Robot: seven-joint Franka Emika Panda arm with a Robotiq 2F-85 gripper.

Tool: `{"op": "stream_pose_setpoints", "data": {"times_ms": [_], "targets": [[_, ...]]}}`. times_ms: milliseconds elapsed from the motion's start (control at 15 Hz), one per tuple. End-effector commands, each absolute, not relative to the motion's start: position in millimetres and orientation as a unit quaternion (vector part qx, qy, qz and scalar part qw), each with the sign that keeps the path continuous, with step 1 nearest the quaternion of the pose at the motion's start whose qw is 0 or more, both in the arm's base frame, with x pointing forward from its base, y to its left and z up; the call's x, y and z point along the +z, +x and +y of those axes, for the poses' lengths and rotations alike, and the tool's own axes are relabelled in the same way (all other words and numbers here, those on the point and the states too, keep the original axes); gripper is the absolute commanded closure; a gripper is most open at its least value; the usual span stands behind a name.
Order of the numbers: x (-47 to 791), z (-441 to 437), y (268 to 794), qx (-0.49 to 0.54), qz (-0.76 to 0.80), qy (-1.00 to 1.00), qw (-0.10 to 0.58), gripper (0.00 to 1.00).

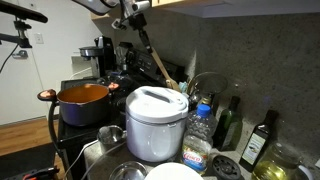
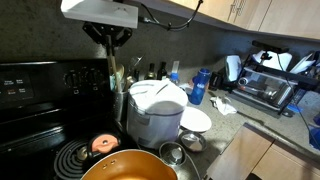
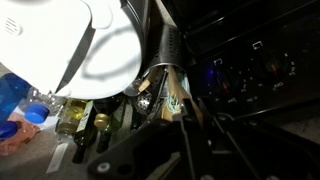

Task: Use a wooden spoon to mix in the pot then put the spoon back in the utensil holder

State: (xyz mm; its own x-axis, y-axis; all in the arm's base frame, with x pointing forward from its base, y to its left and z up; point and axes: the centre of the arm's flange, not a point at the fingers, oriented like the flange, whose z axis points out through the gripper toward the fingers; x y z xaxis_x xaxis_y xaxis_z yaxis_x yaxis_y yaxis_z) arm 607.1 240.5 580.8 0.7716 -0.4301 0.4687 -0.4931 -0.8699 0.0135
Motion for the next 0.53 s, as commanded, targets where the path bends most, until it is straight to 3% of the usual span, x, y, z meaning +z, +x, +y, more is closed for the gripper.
{"op": "stream_pose_setpoints", "data": {"times_ms": [0, 467], "targets": [[616.3, 243.9, 600.7, 0.208, -0.235, 0.947, 0.066, 0.97], [661.8, 242.2, 586.2, 0.187, -0.245, 0.948, 0.075, 0.97]]}}
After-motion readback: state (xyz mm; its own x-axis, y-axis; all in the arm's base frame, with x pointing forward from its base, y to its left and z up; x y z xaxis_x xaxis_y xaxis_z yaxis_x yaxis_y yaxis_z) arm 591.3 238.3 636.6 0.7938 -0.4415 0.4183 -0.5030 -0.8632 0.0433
